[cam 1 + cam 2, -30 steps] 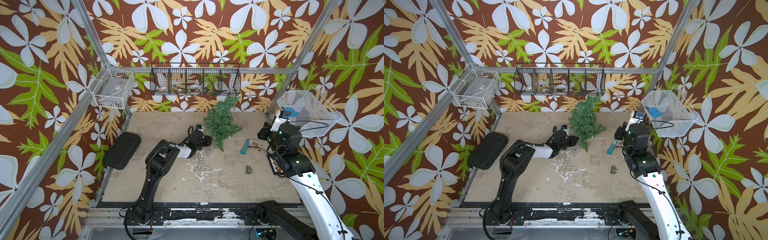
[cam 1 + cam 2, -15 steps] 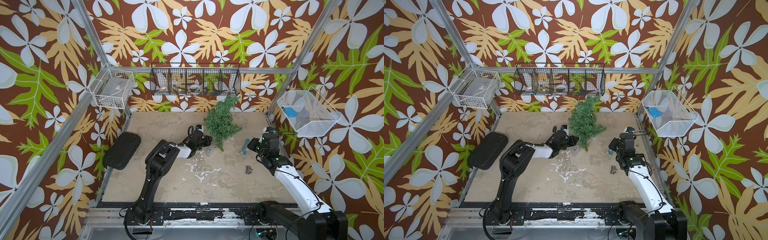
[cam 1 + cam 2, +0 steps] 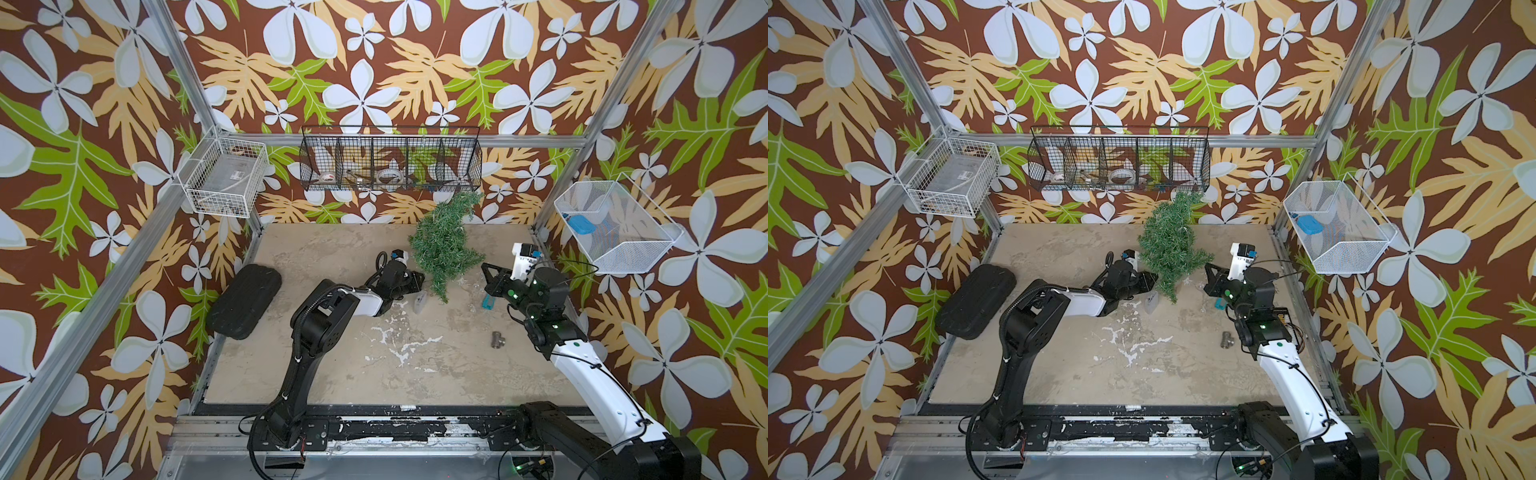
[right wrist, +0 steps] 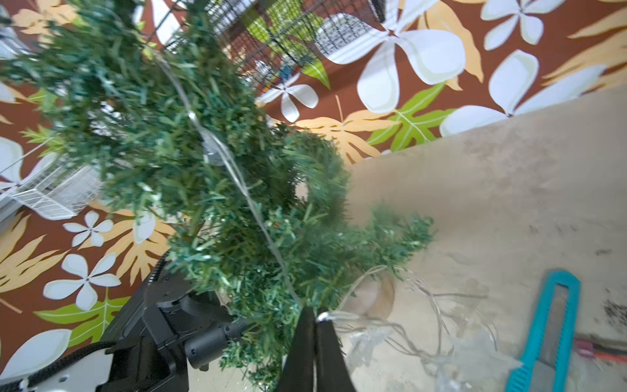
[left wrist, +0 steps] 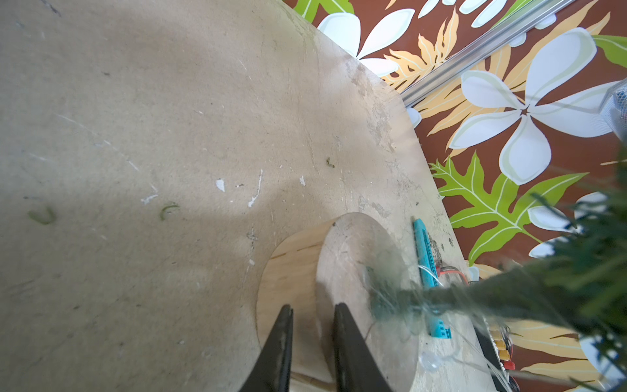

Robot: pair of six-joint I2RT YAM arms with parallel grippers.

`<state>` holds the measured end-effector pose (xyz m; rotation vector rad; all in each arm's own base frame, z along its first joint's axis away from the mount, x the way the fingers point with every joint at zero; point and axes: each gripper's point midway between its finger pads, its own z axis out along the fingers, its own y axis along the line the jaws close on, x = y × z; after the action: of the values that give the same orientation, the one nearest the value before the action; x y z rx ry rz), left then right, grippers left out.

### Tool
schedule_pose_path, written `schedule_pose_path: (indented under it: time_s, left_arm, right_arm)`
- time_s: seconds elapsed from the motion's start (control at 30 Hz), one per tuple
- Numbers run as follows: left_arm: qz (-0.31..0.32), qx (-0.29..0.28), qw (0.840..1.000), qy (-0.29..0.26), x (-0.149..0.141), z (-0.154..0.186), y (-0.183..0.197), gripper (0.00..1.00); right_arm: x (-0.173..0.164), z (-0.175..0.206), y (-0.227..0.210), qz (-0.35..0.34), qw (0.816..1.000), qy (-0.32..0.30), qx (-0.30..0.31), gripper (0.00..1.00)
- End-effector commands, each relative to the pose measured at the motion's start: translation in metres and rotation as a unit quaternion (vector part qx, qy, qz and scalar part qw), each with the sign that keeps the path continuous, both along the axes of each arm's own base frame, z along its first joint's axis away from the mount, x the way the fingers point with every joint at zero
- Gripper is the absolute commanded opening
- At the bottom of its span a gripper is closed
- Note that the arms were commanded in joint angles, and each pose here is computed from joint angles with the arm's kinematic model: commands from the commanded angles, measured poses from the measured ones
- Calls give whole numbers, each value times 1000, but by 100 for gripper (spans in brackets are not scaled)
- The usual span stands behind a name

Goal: Remove string lights from the small christmas tree
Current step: Remove the light string from the Christmas tree.

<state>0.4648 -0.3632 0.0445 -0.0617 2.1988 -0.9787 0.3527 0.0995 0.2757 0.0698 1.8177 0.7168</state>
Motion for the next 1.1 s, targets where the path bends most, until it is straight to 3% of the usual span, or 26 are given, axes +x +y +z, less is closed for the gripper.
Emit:
schedule_pose_path:
  time_s: [0.0, 1.07]
  left_arm:
    - [24, 163, 972, 168, -51, -102, 58, 23]
    - [26, 166, 971, 169, -49, -102, 59, 23]
  right_arm:
    - [1, 22, 18, 43, 998, -53, -16, 0]
    - [36, -19, 36, 71, 997, -34, -18, 20]
